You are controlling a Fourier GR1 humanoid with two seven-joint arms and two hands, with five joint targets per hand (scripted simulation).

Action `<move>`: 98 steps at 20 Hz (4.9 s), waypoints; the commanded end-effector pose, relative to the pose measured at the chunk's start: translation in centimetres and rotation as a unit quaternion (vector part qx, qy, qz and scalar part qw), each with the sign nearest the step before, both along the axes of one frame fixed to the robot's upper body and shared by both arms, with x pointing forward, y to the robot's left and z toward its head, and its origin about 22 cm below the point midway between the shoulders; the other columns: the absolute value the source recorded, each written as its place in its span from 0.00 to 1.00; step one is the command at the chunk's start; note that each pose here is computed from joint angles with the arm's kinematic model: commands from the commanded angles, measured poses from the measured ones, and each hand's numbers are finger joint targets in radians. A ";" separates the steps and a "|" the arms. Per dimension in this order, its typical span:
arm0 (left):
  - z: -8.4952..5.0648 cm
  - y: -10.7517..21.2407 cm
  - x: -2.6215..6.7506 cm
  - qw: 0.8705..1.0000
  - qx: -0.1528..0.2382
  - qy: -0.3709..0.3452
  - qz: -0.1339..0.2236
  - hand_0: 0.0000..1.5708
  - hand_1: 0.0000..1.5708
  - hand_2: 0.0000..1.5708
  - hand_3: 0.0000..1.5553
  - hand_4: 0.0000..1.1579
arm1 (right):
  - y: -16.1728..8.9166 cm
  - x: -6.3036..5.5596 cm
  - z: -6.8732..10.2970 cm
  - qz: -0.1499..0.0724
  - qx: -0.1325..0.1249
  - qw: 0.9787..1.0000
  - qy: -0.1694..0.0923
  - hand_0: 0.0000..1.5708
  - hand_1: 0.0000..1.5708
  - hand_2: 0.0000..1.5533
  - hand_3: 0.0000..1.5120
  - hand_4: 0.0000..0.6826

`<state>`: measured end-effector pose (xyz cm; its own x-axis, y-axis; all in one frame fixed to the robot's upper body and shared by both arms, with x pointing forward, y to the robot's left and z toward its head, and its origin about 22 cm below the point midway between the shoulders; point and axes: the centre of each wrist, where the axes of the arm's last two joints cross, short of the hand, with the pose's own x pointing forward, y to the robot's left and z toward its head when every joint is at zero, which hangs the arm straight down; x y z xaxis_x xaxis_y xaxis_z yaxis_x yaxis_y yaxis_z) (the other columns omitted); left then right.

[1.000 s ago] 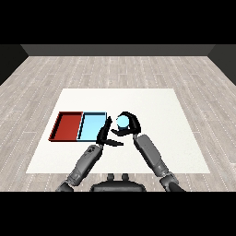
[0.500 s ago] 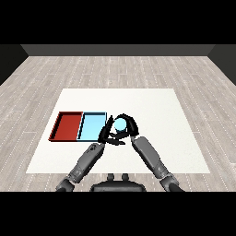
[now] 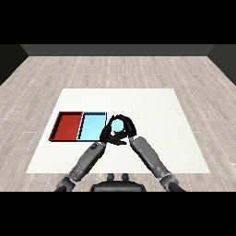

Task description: Pick the blue can and put it in the blue box

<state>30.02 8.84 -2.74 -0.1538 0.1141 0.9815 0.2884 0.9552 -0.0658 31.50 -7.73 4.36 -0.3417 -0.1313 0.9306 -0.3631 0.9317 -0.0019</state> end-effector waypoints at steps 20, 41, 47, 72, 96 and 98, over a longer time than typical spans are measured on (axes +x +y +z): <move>0.6 -0.7 0.65 0.990 0.087 -0.059 0.091 0.65 0.65 0.66 0.58 0.60 | 5.1 -1.3 0.4 0.055 -0.005 0.998 -0.001 0.92 0.92 0.93 0.92 0.89; -0.9 -0.3 0.44 0.996 0.045 0.004 0.081 1.00 1.00 0.97 0.93 0.95 | 2.7 -1.4 0.5 0.036 0.032 0.998 0.035 0.00 0.00 0.00 0.00 0.00; -0.8 -0.5 -0.20 0.996 0.046 -0.003 0.081 1.00 1.00 0.99 0.95 0.98 | 1.6 -1.0 -0.3 0.045 0.040 0.998 0.033 0.00 0.00 0.00 0.00 0.00; 0.1 7.0 2.41 0.981 0.132 -0.005 0.144 1.00 1.00 1.00 0.96 0.98 | -12.8 -6.5 4.6 -0.072 0.128 0.989 -0.023 0.00 0.00 0.00 0.00 0.00; -3.6 18.4 6.77 0.867 0.324 0.263 0.274 1.00 1.00 0.96 0.89 0.85 | -15.9 -4.6 -0.2 -0.166 0.118 0.979 0.022 0.00 0.00 0.00 0.00 0.00; -3.5 15.3 7.57 0.858 0.331 0.278 0.277 1.00 1.00 0.93 0.76 0.81 | -16.2 -5.1 -1.4 -0.160 0.121 0.979 0.027 0.00 0.00 0.00 0.00 0.00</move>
<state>37.24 26.59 -5.79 0.4407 -0.4144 0.7962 -0.1500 0.8406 0.5205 26.19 -24.22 4.50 -0.3707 -0.2383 0.8977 -0.0566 0.9705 0.2342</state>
